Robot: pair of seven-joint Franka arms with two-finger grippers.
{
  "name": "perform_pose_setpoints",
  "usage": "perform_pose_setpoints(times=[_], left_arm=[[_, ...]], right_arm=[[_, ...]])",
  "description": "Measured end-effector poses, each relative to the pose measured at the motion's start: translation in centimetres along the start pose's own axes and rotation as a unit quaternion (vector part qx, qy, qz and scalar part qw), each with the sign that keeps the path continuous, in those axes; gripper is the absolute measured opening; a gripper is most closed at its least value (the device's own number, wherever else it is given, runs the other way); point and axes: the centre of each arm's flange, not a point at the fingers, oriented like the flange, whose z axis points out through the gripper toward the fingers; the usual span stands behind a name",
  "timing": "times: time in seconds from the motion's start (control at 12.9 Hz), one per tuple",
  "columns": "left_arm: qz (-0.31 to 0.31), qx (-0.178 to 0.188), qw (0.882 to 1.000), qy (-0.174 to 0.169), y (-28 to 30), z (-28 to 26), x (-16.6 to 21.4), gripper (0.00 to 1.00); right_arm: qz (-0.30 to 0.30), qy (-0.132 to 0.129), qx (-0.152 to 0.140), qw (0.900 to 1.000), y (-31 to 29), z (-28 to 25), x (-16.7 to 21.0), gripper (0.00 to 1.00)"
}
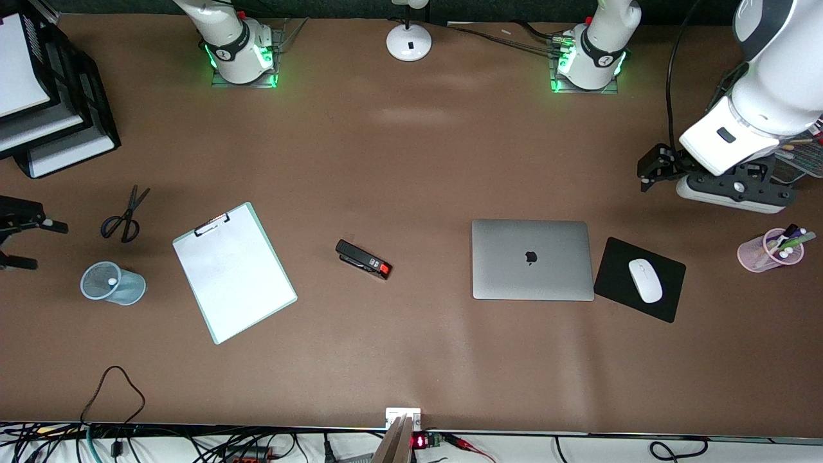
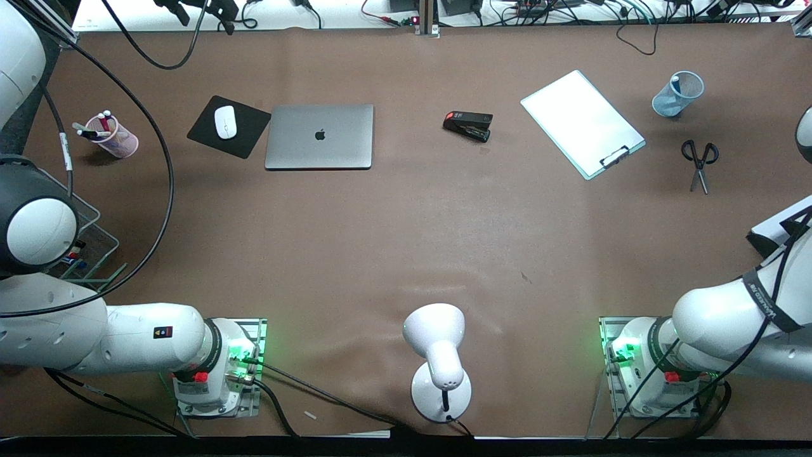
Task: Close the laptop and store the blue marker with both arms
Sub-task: 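Release the marker into the cup and raise the right gripper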
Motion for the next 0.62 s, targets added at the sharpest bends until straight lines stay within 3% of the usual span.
perform_pose_setpoints(times=[0.23, 0.47, 0.62], left_arm=[[0.0, 0.002, 1.0, -0.001, 0.1, -0.6, -0.5, 1.0], [-0.003, 0.002, 1.0, -0.001, -0.2, -0.7, -0.5, 1.0], [-0.004, 0.002, 1.0, -0.001, -0.3, -0.7, -0.5, 1.0]], right_arm=[[0.117, -0.052, -0.019, 0.992, -4.8, -1.1, 1.5, 1.0], [0.24, -0.11, -0.077, 0.961, -7.8, -1.4, 1.9, 1.0], [0.285, -0.123, -0.114, 0.944, -10.3, -2.4, 2.4, 1.0]])
